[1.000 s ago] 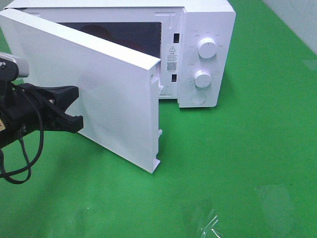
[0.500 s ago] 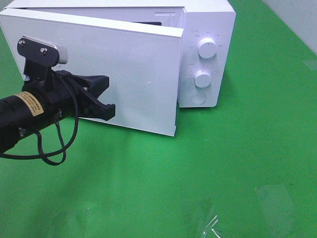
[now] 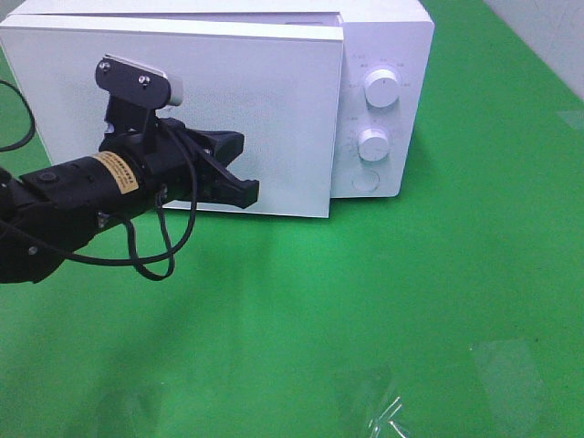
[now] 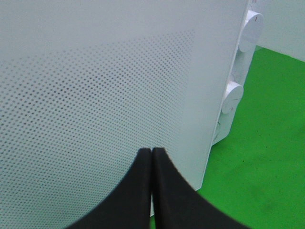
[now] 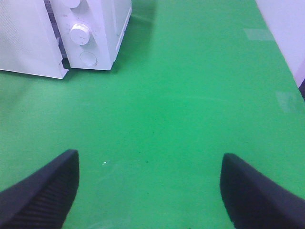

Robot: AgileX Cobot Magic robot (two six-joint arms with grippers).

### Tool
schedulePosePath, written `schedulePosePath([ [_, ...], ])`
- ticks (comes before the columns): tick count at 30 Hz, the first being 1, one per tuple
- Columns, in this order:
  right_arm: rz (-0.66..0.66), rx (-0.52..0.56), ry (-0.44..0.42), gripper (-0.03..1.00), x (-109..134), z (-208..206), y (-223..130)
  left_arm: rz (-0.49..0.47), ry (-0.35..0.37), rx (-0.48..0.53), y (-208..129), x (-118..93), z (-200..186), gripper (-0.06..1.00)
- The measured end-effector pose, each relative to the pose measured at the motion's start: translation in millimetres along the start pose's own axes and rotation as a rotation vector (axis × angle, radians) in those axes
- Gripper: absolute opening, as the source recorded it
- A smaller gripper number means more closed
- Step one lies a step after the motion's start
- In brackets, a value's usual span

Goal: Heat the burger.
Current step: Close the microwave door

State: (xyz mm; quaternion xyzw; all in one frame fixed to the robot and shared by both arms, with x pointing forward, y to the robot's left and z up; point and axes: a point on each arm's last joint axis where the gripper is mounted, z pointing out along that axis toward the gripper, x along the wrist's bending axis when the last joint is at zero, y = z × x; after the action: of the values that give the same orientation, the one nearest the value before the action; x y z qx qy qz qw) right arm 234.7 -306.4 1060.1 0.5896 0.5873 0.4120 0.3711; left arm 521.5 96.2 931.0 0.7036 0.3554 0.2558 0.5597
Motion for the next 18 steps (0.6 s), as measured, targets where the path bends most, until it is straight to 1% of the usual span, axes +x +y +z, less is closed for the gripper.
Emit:
schedulePosePath([
  [8,0.000,0.000,0.000,0.77,0.0,0.0,0.0,0.002,0.001,-0.008,9.2,0.1,22.5,0.00],
  [13,0.000,0.000,0.000,0.76,0.0,0.0,0.0,0.003,0.003,-0.031,19.4,0.9,36.7,0.00],
  [18,0.000,0.000,0.000,0.76,0.0,0.0,0.0,0.005,0.006,-0.025,25.4,1.7,50.4,0.00],
])
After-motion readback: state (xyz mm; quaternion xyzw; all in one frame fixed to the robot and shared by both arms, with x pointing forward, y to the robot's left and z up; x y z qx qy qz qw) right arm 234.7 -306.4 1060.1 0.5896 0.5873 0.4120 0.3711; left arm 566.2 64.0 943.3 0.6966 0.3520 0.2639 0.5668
